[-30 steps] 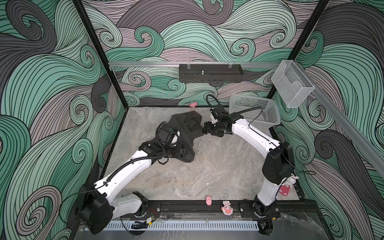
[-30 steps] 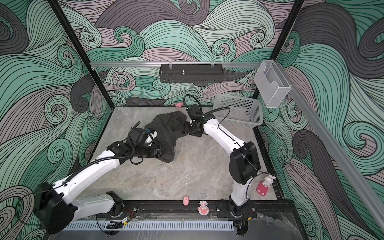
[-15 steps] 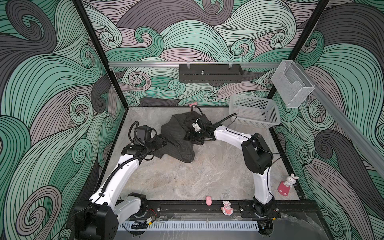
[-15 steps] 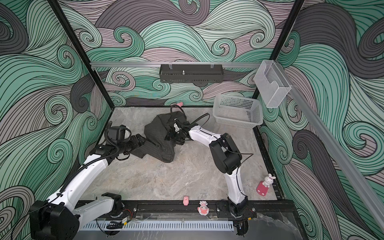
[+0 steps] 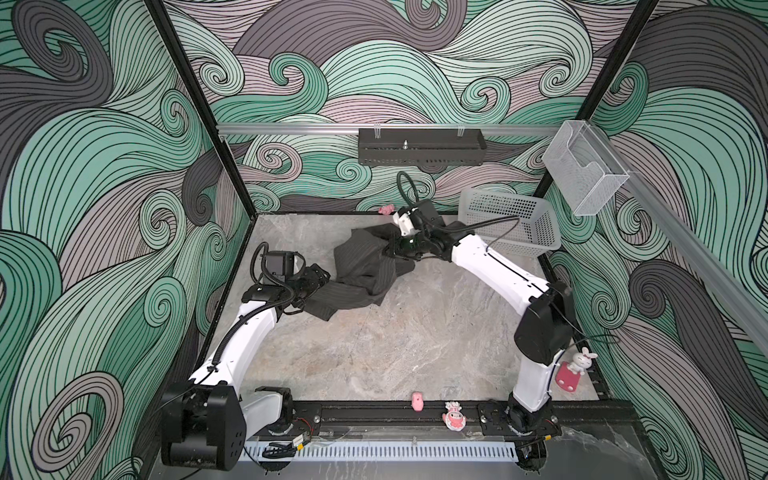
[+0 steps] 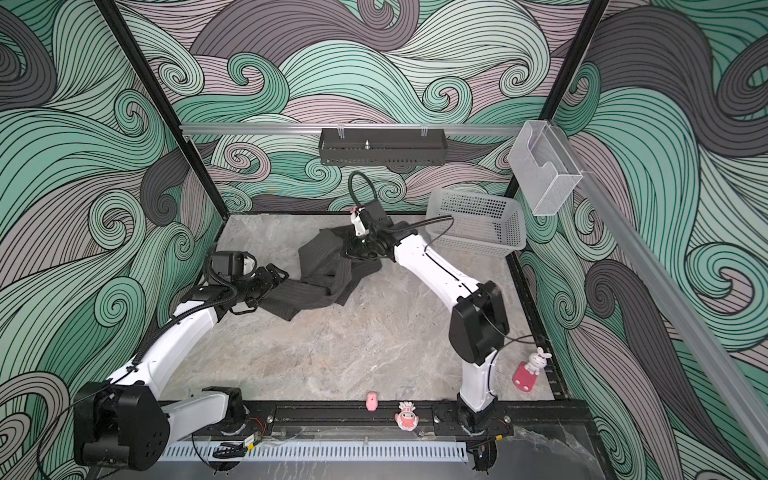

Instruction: Fold and stack the long sleeve shirts

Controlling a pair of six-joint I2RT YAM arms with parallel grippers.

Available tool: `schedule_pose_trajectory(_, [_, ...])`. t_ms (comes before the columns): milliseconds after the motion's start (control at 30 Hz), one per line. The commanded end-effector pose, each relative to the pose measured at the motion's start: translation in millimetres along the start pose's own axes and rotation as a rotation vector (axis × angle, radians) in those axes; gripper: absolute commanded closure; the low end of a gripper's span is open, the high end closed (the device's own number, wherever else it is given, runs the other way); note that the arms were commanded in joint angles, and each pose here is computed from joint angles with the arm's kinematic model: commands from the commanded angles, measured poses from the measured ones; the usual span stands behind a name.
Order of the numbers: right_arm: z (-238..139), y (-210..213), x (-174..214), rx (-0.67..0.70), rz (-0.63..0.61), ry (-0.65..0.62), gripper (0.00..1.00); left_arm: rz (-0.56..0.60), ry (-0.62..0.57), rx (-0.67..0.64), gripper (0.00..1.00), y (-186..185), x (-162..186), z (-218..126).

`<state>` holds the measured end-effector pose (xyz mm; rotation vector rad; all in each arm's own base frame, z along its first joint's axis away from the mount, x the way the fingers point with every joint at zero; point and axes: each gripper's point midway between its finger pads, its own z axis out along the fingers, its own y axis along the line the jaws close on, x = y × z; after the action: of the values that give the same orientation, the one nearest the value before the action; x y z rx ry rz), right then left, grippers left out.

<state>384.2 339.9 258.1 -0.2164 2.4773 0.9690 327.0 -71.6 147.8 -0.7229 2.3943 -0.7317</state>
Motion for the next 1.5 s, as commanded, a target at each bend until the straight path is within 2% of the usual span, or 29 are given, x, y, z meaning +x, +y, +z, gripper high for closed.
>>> schedule_pose_trajectory(0, [-55, 14, -28, 0.040, -0.095, -0.088, 1.00, -0.024, 0.037, 0.054, 0.20, -11, -1, 7])
schedule_pose_trajectory(133, [-98, 30, -61, 0.050, -0.137, -0.178, 1.00, -0.074, 0.061, 0.120, 0.20, -16, 1, 23])
schedule_pose_trajectory(300, [-132, 54, -92, 0.014, -0.185, -0.253, 1.00, -0.119, 0.107, 0.259, 0.23, -33, 4, 44])
schedule_pose_trajectory(567, [-180, 112, -130, -0.187, -0.259, -0.428, 1.00, -0.122, 0.242, 0.356, 0.19, -55, 41, 83])
schedule_pose_trajectory(700, [-200, 135, -134, -0.288, -0.291, -0.481, 1.00, -0.113, 0.263, 0.411, 0.17, -75, 51, 98])
schedule_pose_trajectory(833, [-218, 146, -133, -0.326, -0.312, -0.510, 1.00, -0.080, 0.264, 0.476, 0.15, -105, 54, 111])
schedule_pose_trajectory(1000, [-233, 144, -131, -0.316, -0.305, -0.527, 1.00, -0.021, 0.307, 0.537, 0.12, -142, 69, 136])
schedule_pose_trajectory(1167, [-241, 132, -125, -0.272, -0.295, -0.526, 1.00, 0.029, 0.402, 0.475, 0.12, -147, 95, 175])
schedule_pose_trajectory(1267, [-244, 132, -121, -0.267, -0.295, -0.518, 1.00, 0.023, 0.417, 0.449, 0.19, -144, 97, 193])
schedule_pose_trajectory(1367, [-250, 132, -115, -0.264, -0.293, -0.514, 1.00, 0.044, 0.400, 0.382, 0.32, -137, 91, 205])
schedule_pose_trajectory(1400, [-253, 133, -114, -0.265, -0.296, -0.517, 1.00, 0.056, 0.386, 0.357, 0.40, -136, 85, 207])
schedule_pose_trajectory(1467, [-258, 133, -110, -0.266, -0.296, -0.517, 1.00, 0.059, 0.344, 0.329, 0.48, -136, 67, 210])
